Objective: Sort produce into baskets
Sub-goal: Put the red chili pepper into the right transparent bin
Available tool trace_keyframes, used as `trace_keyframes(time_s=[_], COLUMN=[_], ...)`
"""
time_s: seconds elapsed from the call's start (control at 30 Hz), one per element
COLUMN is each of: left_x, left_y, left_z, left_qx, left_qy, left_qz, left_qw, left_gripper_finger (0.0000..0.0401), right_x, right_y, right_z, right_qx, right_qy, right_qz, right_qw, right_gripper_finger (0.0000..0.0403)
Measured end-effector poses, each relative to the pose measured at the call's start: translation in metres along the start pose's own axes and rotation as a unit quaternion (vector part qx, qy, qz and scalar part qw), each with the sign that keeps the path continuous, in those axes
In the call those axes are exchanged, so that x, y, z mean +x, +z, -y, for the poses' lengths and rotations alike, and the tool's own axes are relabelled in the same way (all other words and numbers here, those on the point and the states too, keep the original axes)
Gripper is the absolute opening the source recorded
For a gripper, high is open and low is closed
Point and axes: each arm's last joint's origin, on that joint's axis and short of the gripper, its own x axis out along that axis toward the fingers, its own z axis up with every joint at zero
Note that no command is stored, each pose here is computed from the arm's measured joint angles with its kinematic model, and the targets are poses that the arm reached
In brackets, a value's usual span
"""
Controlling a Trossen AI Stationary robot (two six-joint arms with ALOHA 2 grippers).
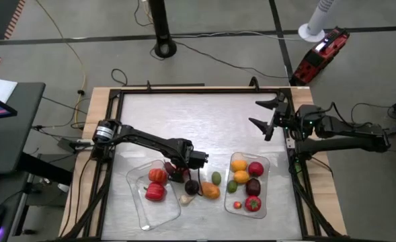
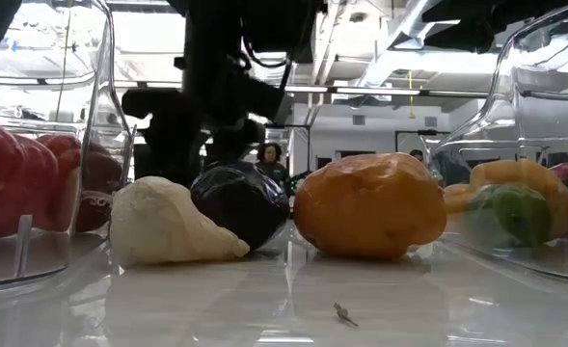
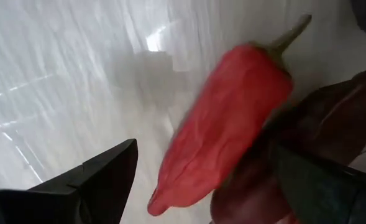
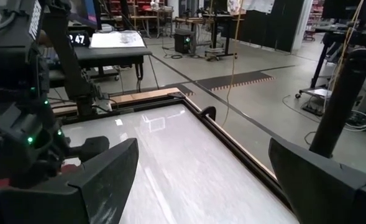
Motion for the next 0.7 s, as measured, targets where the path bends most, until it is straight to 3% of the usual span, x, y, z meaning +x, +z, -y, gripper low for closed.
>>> trace_keyframes(time_s=[0.3,0.7], left_x=[0.018,0.013], left_y=[-0.001,0.004], left_z=[0.001,-0.001], left_qx=[0.021,0.031], left_qy=[-0.004,0.013], left_qz=[-0.048,-0.031], left_qw=[0.999,0.999], left_gripper_finger=[0.0309,0.0177], right_x=[0.000,0.000], right_y=[0.000,0.000], right_z=[0.000,0.000], right_qx=[0.000,-0.002], right_qy=[0.000,0.000], right_qz=[-0.001,-0.001], right_qw=[1.000,1.000], right_gripper_finger=[0.0386,0.0386])
